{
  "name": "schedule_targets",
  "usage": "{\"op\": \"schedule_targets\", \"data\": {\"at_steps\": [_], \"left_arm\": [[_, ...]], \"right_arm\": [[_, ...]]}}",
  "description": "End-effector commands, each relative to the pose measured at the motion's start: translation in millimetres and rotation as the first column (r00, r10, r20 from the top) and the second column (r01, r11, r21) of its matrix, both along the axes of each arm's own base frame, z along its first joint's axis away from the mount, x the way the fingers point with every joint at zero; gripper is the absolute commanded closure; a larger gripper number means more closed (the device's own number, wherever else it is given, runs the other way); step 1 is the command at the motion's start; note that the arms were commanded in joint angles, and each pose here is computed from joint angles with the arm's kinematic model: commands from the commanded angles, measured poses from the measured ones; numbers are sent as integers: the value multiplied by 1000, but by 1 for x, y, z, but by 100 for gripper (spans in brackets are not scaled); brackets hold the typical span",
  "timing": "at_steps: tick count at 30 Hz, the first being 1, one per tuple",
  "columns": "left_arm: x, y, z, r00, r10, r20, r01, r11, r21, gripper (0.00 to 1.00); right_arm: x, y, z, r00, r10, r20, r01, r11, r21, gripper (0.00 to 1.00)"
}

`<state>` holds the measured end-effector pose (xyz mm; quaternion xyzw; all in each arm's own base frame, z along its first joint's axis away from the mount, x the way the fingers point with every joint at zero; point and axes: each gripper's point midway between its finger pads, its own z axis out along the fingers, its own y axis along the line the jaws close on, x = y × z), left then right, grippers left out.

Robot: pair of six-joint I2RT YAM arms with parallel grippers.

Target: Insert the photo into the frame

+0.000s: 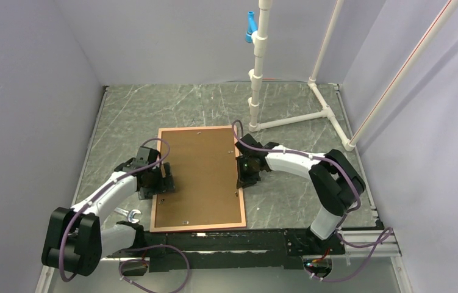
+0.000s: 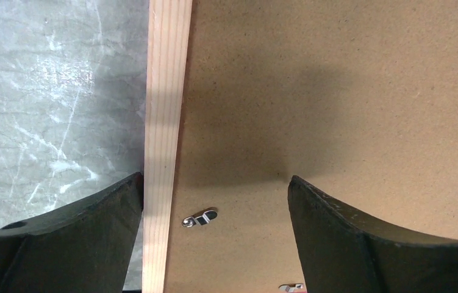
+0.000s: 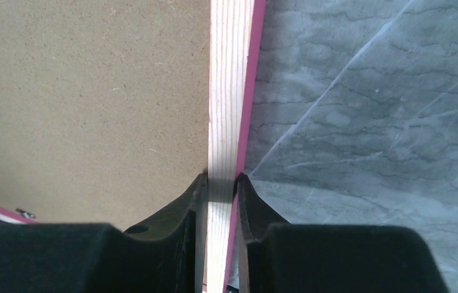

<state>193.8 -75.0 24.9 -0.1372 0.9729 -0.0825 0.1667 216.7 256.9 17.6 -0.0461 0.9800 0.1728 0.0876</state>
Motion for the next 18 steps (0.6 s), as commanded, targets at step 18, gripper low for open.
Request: {"op": "schedule_targets", "data": {"at_steps": [18], "left_arm": [[11,-128,3,976,-215,24,213,937,-277,19]], "right_arm": [[-7,-97,-19,985,-153,84,170,955,-245,93]]}}
